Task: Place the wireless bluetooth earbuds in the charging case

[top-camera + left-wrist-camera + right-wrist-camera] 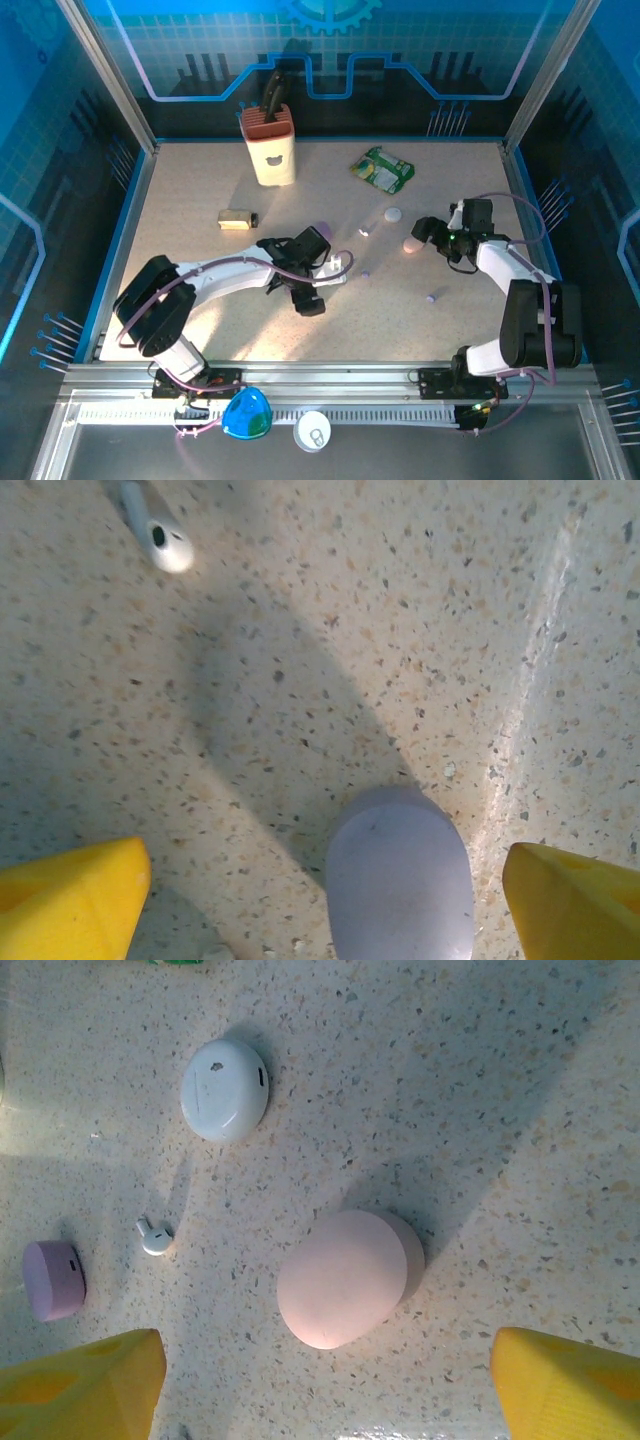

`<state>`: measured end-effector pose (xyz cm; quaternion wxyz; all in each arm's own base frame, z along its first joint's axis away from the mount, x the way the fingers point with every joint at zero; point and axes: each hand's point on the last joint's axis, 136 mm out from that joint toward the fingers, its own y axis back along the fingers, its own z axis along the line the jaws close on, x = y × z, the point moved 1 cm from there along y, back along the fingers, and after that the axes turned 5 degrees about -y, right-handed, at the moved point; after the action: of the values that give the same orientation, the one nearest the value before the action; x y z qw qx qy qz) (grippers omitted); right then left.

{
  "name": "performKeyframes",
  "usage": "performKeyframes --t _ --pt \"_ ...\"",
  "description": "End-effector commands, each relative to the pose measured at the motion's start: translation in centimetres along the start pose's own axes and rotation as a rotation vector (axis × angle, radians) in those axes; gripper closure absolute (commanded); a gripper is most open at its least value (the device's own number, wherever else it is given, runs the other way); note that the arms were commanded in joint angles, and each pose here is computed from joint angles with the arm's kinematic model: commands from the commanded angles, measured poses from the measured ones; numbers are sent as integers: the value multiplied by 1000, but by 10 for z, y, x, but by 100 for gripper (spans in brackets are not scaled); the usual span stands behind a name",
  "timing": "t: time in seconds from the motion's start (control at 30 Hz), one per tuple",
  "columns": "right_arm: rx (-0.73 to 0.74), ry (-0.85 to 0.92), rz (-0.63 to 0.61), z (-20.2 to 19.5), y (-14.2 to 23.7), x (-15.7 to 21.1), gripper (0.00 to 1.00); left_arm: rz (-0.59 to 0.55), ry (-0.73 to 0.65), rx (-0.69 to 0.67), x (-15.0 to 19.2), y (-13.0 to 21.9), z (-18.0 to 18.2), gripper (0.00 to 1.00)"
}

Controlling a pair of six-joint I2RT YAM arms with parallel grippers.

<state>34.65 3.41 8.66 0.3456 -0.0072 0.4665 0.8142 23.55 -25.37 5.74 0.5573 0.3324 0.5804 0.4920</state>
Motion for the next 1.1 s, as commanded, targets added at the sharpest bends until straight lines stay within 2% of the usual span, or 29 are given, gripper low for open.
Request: performKeyframes --t 0.0,0.1,0.33,0.77,1.07 --pt "3 18 -11 3 9 -8 15 65 16 25 12 -10 -11 12" --pt "0 22 -9 5 9 -8 15 89 24 39 16 -19 -15 20" --pt "1 27 -10 5 11 -8 16 135 43 58 26 -30 -20 22" --pt "-8 27 -14 9 17 -9 17 142 44 57 30 -33 -21 55" --pt "-38 35 -28 20 31 -7 17 26 31 3 7 -22 -9 57"
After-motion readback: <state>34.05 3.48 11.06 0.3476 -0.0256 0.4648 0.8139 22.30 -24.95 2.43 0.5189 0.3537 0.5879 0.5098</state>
